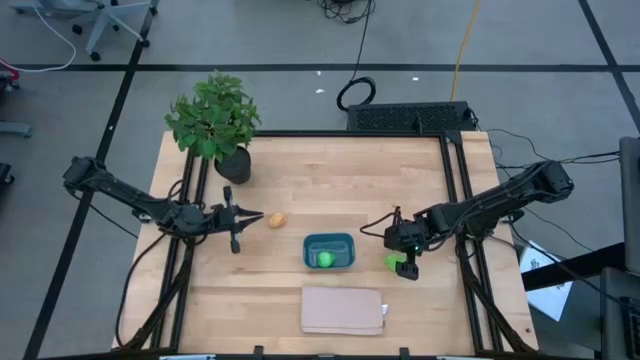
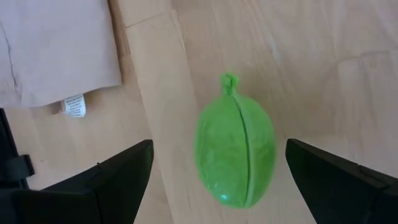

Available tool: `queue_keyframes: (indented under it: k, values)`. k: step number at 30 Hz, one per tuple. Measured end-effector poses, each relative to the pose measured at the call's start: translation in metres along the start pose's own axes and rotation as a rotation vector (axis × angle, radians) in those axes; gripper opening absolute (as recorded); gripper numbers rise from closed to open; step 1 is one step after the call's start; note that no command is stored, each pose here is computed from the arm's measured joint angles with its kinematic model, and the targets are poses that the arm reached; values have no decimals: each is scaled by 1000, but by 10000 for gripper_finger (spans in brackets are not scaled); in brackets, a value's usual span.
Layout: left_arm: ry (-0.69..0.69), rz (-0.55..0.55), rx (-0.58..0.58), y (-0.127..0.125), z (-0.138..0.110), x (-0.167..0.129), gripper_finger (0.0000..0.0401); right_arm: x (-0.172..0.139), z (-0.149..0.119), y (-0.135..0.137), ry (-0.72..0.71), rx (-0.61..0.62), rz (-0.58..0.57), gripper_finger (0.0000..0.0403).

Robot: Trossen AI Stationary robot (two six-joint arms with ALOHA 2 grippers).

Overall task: Pick and placing Produce into tupperware
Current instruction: Put the green melon into the blue bin

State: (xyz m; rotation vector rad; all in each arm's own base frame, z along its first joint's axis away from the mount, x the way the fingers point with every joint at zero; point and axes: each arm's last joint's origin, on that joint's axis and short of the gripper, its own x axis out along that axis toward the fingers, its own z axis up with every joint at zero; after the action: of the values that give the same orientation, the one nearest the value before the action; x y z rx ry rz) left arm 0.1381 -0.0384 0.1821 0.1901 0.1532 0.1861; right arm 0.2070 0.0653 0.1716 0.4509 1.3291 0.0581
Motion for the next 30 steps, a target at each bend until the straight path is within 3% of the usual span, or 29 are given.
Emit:
queue_keyframes:
  k: [22, 30]
  values:
    - [1, 0, -2, 0, 0, 0, 33, 16, -10, -10, -23, -20, 9, 338]
    - [1, 0, -2, 0, 0, 0, 33, 19, -13, -7, -33, -52, -48, 336]
